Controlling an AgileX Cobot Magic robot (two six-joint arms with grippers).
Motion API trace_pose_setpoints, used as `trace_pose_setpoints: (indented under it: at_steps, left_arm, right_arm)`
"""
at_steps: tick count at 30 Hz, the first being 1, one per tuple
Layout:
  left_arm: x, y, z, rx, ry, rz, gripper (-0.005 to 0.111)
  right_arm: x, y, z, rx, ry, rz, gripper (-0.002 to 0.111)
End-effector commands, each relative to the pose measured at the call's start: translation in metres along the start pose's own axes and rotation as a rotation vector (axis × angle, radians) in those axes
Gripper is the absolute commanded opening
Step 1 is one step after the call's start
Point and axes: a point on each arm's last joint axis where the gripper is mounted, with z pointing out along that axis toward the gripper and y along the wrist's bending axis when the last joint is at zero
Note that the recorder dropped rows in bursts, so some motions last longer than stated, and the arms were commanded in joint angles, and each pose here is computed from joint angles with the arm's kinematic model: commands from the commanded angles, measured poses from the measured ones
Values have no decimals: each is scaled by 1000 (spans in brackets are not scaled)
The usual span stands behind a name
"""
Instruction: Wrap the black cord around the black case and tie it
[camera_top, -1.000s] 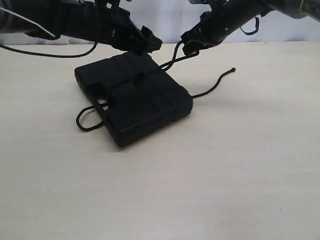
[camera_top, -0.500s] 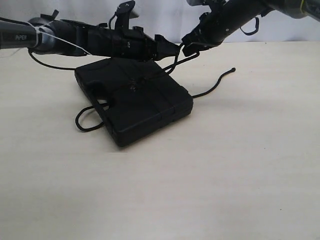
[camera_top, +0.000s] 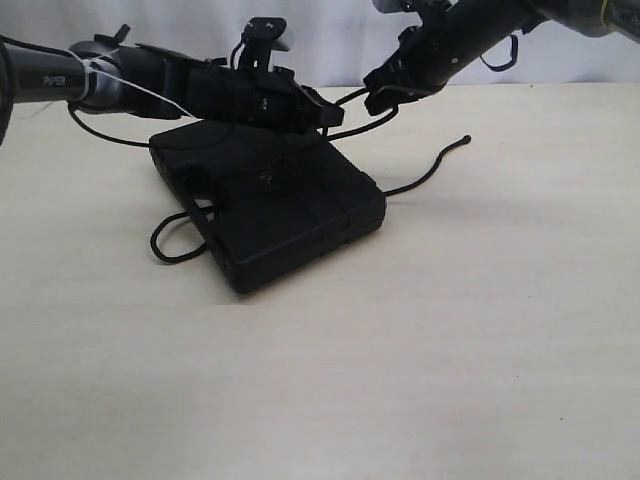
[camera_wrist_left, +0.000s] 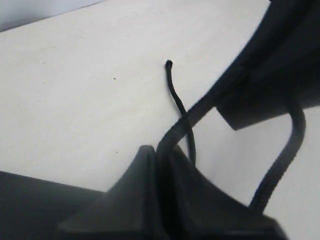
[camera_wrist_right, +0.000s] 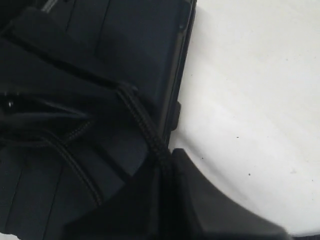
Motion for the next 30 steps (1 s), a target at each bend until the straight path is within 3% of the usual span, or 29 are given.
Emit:
trace_pose_setpoints:
  at_steps: [1,11,14,18,30]
  left_arm:
    - [-10,28,-24,-69,-42,-52,0]
    - [-2,60,-54,-104,32,-18,0]
    - [-12,70,-74,-127,-1,-24,0]
    - [-27,66,-95,-82,-32,-27,0]
    - [-19,30,-86,215,80,9,0]
  right_arm:
    - [5,1,-4,18,67,-32,5]
    - [3,-5,-9,105,61,0,5]
    - [4,-7,-10,131,68,14,5]
    - [6,-12,-12,181,86,23,5]
    - [1,-5,-10,111,31,78,5]
